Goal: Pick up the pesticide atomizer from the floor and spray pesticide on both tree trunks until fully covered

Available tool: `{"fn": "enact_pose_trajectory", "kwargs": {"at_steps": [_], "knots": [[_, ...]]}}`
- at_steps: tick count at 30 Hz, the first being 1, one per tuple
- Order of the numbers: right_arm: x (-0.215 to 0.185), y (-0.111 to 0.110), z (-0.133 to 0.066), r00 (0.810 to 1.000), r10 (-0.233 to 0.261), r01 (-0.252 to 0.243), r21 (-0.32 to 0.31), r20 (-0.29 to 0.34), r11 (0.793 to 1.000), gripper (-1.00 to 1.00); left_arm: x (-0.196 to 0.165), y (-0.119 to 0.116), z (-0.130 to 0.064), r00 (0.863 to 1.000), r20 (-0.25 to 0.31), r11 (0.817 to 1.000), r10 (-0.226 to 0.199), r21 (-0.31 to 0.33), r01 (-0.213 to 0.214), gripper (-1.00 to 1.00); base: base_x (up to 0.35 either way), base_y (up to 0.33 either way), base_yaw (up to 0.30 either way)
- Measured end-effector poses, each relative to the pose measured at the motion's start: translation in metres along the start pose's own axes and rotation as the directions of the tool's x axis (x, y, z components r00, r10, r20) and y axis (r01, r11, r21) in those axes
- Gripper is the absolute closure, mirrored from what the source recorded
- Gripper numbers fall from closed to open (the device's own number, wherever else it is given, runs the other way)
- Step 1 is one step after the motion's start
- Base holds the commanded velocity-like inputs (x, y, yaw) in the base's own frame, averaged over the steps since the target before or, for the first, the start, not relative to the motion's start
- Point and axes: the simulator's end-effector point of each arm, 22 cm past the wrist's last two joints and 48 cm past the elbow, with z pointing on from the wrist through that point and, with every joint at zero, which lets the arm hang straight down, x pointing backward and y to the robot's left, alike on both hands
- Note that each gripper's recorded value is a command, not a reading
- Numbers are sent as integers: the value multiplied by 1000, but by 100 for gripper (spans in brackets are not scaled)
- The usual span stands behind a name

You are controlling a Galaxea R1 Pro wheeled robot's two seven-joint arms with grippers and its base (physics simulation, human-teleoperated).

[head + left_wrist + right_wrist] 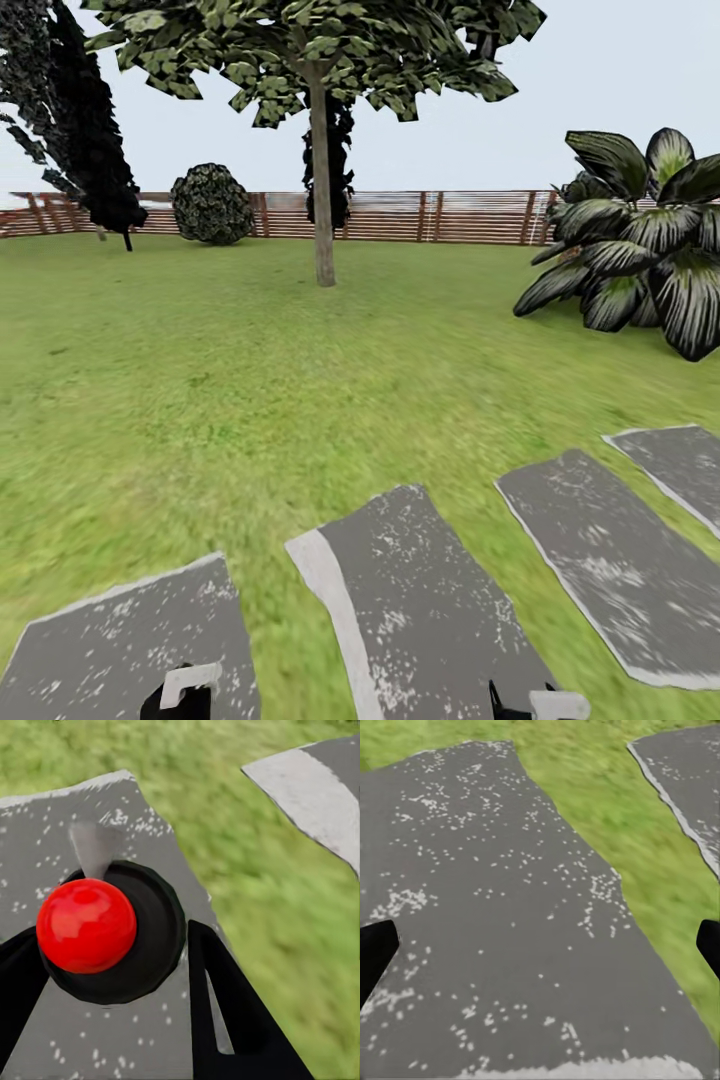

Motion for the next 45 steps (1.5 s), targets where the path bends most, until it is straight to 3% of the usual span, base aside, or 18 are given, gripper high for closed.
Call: {"fn": "enact_pose_trajectory", "kwargs": {"at_steps": [19,45], "knots": [[0,-1,0,1000,-2,2,-1,0,1000,-100,0,0,0,1000,0,1000,0,0,0,100,338,0,28],[12,0,-1,1000,-1,1,0,-28,1000,-100,13,1,1,1000,-28,1000,5,-2,-5,100,338,0,175]]}}
